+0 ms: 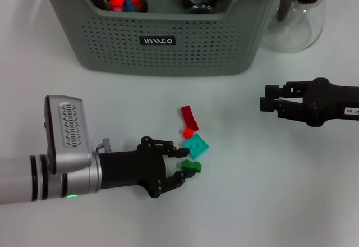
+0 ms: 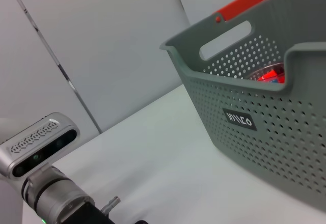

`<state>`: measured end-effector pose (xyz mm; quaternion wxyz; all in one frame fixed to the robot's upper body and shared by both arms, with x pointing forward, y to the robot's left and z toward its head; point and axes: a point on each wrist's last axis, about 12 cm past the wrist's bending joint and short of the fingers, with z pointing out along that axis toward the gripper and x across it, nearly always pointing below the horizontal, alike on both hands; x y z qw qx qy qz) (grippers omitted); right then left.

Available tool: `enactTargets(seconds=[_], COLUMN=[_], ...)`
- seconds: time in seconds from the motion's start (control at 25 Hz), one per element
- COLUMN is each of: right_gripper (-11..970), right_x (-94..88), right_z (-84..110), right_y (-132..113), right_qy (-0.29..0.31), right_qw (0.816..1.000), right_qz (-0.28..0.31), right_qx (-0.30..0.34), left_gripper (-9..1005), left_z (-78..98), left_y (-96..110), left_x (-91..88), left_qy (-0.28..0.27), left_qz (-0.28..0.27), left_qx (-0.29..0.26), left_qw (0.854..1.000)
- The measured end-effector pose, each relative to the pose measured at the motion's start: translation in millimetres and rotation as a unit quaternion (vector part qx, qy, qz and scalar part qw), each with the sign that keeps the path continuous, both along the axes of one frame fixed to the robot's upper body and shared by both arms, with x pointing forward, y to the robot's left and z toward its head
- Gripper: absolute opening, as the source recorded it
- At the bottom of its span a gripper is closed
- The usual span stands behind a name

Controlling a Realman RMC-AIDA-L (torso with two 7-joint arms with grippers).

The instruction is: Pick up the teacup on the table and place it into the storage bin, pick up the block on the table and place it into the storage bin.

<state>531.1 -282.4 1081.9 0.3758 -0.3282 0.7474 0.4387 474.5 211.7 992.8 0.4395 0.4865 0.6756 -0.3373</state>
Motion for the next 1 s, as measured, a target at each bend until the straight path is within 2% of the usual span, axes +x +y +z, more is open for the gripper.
enactTargets(seconds=[1.0], right_gripper=[425], right_x=[-2.6], right_z=[-1.3], right_y=[-0.5], right_qy=[0.003], right_qw=[1.0], right_qz=[0.0], right_qx=[0.002], left_gripper=[226], left_z=[-5.6], left_y=[-2.0], left_x=[0.5], left_qy=[0.0], left_qz=[0.01], left_qx=[0.013], left_qw=[1.0])
